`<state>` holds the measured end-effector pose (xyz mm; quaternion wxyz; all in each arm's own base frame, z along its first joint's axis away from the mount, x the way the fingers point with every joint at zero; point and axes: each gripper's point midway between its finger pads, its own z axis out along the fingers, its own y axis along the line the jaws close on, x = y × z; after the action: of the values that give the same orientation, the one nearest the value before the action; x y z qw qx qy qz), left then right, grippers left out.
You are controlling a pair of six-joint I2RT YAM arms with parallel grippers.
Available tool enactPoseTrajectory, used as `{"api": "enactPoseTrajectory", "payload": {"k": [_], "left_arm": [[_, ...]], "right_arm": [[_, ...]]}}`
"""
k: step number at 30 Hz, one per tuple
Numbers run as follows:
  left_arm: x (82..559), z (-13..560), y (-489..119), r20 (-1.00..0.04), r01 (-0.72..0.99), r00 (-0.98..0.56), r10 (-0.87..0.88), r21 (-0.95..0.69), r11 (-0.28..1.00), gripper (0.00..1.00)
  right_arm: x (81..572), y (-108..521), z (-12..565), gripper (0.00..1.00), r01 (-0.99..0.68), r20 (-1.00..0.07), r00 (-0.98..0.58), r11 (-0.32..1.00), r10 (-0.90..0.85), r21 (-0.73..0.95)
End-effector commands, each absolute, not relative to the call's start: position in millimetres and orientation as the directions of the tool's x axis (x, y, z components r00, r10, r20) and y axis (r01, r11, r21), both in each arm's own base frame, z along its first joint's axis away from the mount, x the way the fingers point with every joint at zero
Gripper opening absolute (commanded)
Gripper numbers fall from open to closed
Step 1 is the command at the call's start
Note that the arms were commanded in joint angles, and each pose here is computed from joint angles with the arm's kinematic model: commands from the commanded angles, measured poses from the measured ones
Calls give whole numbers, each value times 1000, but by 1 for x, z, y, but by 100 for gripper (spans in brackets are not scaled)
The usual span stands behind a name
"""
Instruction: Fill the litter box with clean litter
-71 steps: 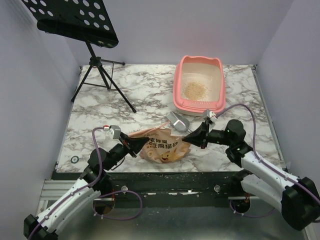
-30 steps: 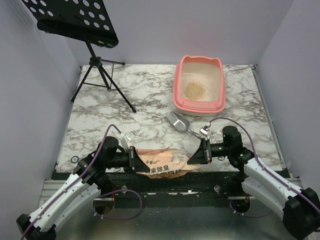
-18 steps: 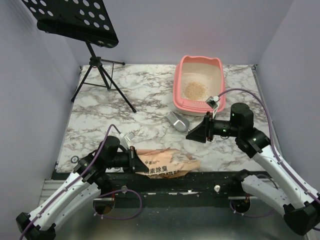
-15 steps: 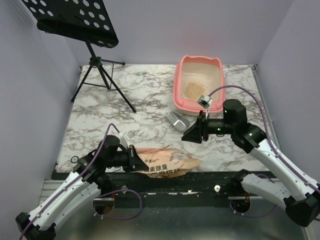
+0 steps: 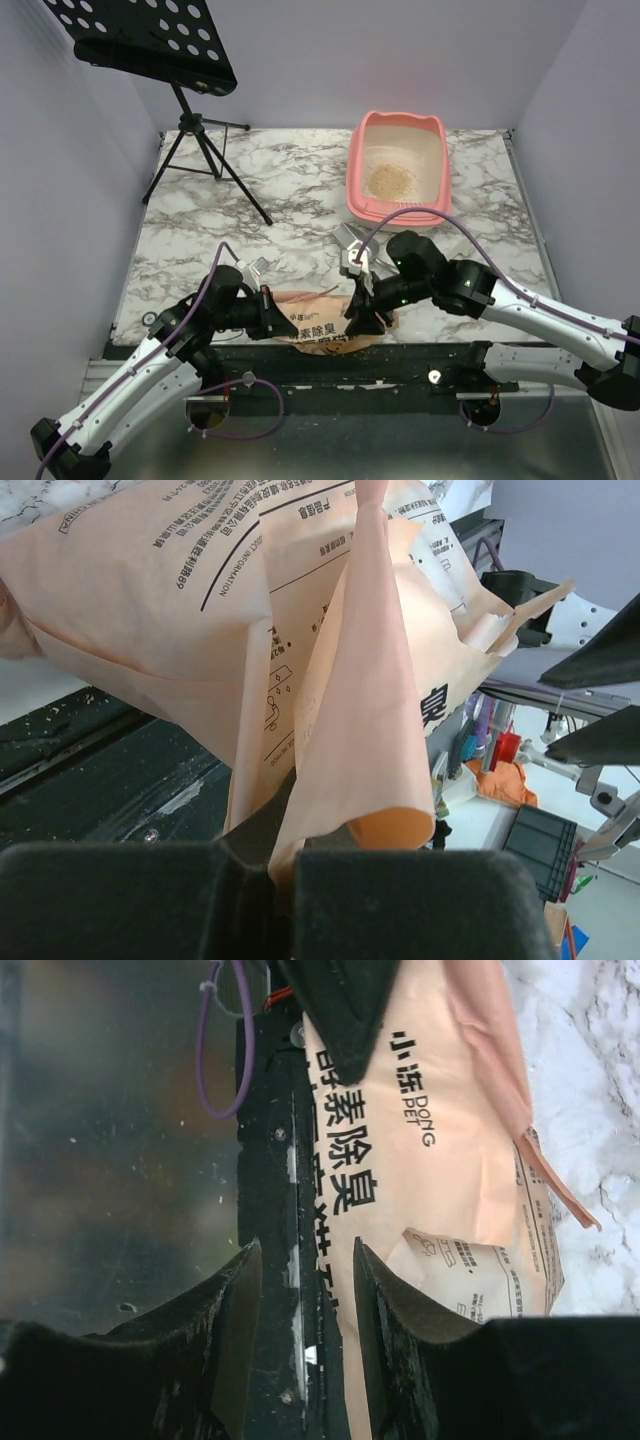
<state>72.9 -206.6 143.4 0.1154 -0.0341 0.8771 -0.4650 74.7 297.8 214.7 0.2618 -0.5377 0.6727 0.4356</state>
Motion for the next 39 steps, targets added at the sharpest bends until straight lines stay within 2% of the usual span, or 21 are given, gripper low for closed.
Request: {"api": "enactPoseTrajectory", "payload": {"k": [1, 8, 15, 21, 28, 33, 35, 36, 38, 39], "left_arm": [[76, 141, -202, -150, -2, -967, -204, -802, 597, 0], [75, 141, -201, -151, 1, -968, -201, -801, 599, 0], [75, 141, -201, -155, 10, -969, -192, -801, 598, 0], [75, 141, -202, -158, 15, -970, -188, -802, 597, 0], [77, 148, -204, -171, 32, -969, -181, -805, 592, 0], [79, 153, -206, -180, 45, -968, -175, -809, 586, 0], [80, 156, -207, -186, 51, -967, -175, -813, 581, 0], [80, 157, -208, -187, 53, -967, -175, -815, 577, 0], [84, 162, -208, -211, 71, -960, -182, -818, 571, 0], [89, 164, -207, -239, 85, -952, -193, -809, 582, 0]], "right_arm": [[75, 297, 190, 50, -988, -816, -140, 23, -561, 153], [82, 302, 172, 50, -1000, -783, -22, 25, -621, 8], [72, 306, 163, 50, -999, -769, 32, -16, -639, -28], [64, 301, 152, 50, -1000, -749, 29, -25, -662, -16], [81, 288, 125, 53, -996, -674, -4, 62, -739, -62], [84, 283, 110, 53, -994, -646, -8, 76, -764, -77], [85, 282, 108, 47, -994, -636, -13, 80, -772, -78], [85, 282, 107, 40, -993, -631, -12, 81, -775, -81], [89, 281, 109, 5, -991, -627, -23, 100, -779, -87], [90, 280, 109, 1, -990, -623, -23, 104, -782, -94]]}}
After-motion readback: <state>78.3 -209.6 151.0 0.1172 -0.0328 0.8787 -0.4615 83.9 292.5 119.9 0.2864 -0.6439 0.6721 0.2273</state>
